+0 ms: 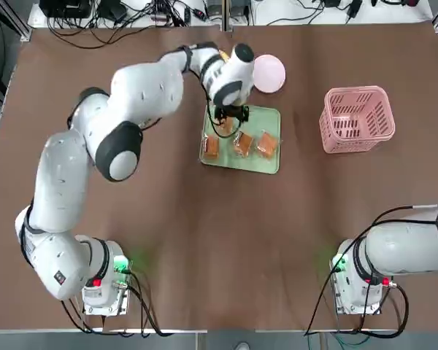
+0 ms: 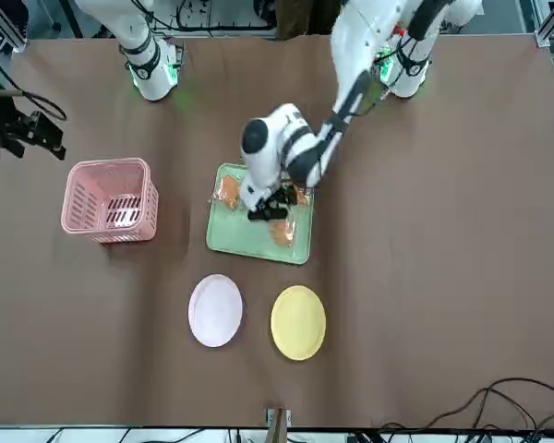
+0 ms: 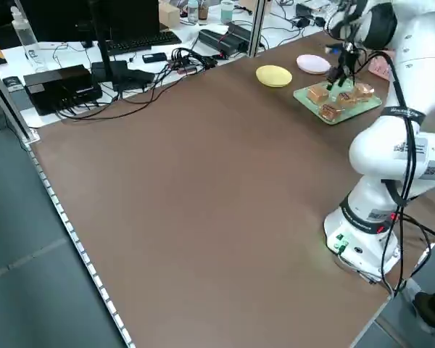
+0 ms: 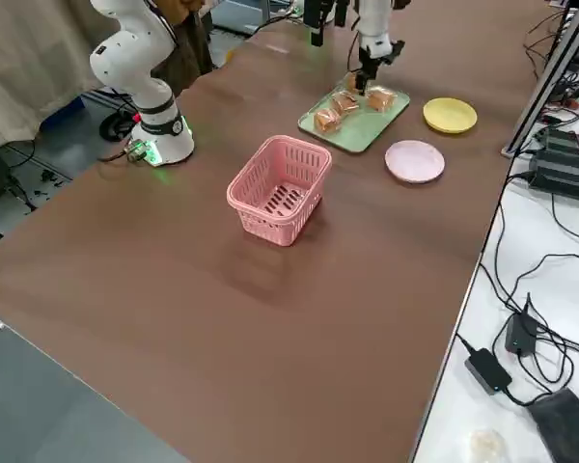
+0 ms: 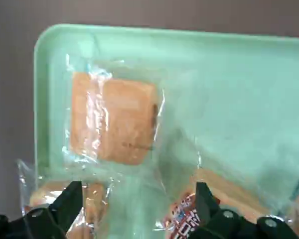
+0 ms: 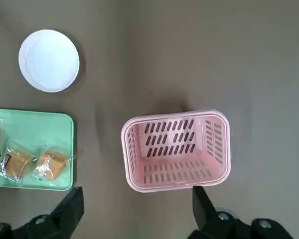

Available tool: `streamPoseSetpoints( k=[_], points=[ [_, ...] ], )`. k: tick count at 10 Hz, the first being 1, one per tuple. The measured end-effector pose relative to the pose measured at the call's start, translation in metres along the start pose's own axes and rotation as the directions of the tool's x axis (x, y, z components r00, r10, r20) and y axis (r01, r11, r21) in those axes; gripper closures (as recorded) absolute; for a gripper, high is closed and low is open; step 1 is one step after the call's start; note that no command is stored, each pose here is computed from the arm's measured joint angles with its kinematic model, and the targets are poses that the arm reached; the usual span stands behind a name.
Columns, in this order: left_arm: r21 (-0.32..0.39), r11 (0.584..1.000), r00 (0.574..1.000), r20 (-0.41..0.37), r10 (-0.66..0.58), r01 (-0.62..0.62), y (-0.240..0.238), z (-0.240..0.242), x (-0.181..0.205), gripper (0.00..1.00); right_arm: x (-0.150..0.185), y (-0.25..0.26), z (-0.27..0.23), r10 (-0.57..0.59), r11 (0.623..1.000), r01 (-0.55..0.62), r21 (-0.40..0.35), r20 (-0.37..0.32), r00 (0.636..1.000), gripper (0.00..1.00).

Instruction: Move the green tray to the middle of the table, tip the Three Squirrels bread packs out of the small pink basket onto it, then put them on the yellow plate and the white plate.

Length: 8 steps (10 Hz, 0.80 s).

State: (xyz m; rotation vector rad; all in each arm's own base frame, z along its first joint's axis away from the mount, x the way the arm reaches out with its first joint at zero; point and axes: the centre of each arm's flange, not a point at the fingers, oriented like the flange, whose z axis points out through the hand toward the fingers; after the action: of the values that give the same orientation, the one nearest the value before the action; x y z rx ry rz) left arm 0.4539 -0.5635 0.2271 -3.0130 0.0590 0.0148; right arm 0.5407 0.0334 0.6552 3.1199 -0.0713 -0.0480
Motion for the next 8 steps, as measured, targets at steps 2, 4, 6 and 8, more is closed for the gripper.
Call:
streamPoseSetpoints(
  k=[2, 4, 6, 8],
  points=[
    [0.034, 0.999, 1.000, -0.001, -0.003, 0.003, -0.011, 0.023, 0.011, 0.00, -0.002, -0.003, 0.002, -0.005, 1.000, 0.005, -0.002, 0.015, 1.000, 0.04],
    [0.046, 0.999, 1.000, -0.004, -0.019, 0.019, -0.026, 0.029, 0.027, 0.00, -0.003, -0.013, 0.003, -0.024, 1.000, 0.024, -0.003, 0.017, 1.000, 0.04],
    [0.061, 0.998, 1.000, -0.009, -0.019, 0.019, -0.048, 0.033, 0.048, 0.00, -0.002, -0.014, 0.004, -0.026, 1.000, 0.026, -0.002, 0.012, 1.000, 0.04],
    [0.070, 0.998, 1.000, -0.008, -0.008, 0.009, -0.059, 0.036, 0.058, 0.00, -0.001, -0.013, 0.004, -0.024, 1.000, 0.024, -0.001, 0.003, 1.000, 0.04]
  ],
)
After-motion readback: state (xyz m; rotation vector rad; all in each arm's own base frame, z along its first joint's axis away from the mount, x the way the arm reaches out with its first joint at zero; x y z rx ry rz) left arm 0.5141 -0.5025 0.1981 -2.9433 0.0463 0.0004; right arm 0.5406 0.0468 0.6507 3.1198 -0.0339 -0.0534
